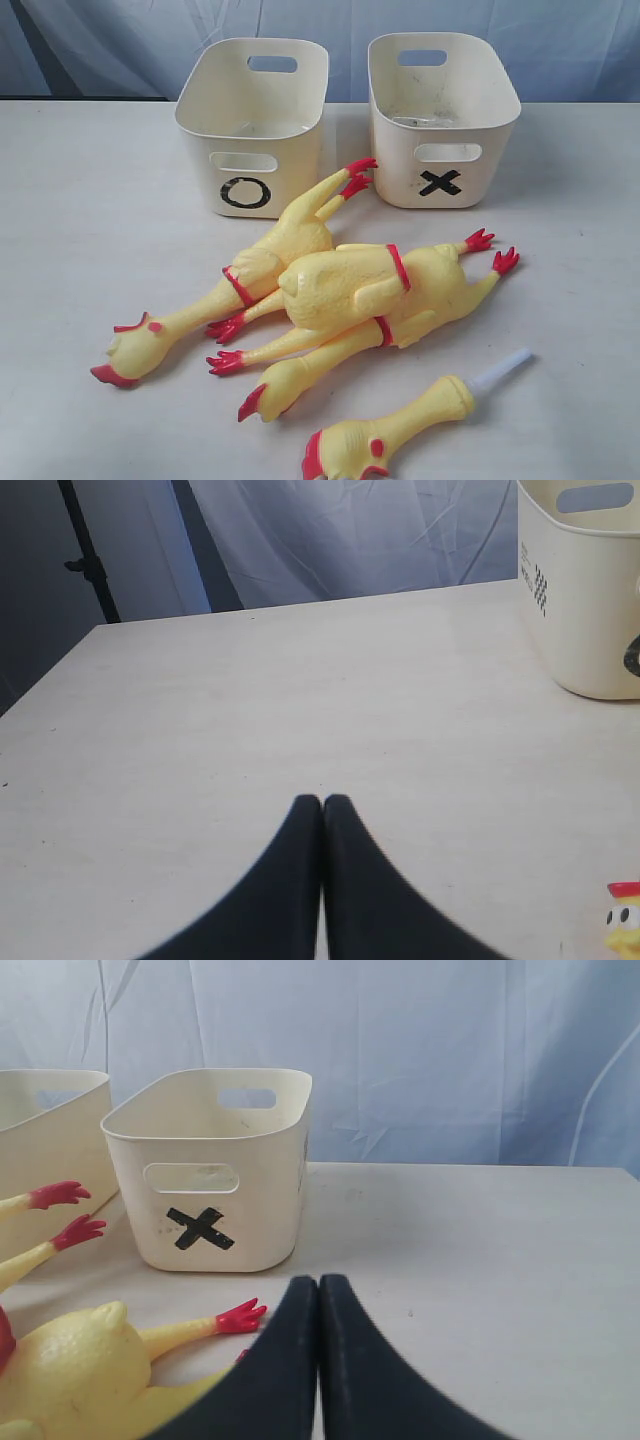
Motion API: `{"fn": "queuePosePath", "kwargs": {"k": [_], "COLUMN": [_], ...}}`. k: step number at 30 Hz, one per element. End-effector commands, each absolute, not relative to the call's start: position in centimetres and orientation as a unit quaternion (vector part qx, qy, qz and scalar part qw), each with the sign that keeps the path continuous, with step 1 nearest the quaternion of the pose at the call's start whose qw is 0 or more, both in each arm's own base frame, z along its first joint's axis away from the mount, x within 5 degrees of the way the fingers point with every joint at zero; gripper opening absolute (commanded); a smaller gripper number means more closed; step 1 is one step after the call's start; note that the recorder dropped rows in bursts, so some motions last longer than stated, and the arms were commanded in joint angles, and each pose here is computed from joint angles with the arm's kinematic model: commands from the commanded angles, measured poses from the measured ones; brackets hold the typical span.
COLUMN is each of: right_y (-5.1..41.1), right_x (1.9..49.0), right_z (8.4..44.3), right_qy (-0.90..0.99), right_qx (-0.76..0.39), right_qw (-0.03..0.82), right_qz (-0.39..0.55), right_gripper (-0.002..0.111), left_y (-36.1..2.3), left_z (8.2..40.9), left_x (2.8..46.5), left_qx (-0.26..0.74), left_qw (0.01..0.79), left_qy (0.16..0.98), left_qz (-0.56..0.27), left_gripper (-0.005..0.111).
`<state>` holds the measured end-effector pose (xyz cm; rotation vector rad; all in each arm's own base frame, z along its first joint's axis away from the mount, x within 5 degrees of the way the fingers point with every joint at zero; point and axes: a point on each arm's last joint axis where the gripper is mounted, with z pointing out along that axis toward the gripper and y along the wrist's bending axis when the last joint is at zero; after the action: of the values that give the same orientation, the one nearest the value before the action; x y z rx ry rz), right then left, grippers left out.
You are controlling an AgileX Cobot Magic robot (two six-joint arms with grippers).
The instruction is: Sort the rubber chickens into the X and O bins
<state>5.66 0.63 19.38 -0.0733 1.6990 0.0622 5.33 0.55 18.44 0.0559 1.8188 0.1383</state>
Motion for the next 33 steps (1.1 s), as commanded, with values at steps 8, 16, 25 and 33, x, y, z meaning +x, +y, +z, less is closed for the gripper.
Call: {"fn": "queuePosePath", "kwargs": {"k": [8,16,25,33], "right_y": [0.5,-0.1,0.2,1.8], "right_x": [5.7,5.7,5.3,4.2], "right_z": [20.2,21.8,23.9,31.4], "right_qy": [0.722,0.630,0.611,0.696], "right_qx": [-0.026,0.195,0.218,0.043], "right_qw": [0.691,0.718,0.707,0.688], "right_qz": [0.023,0.224,0.281,0.200], "right_gripper": [-0.001,-0.001,-0.001,-0.001], "left_y": [0.5,0.5,0.5,0.5], "left_z": [18.3,18.3,18.3,18.3], "left_x": [5.3,5.3,5.3,5.3], "left_qx": [0.024,0.024,0.024,0.024], "left_qw": [0.612,0.612,0.612,0.612], "left_qy": [0.789,0.789,0.789,0.789], "left_qz": [0.059,0.059,0.059,0.059], "left_gripper": [0.000,0.000,0.000,0.000]}}
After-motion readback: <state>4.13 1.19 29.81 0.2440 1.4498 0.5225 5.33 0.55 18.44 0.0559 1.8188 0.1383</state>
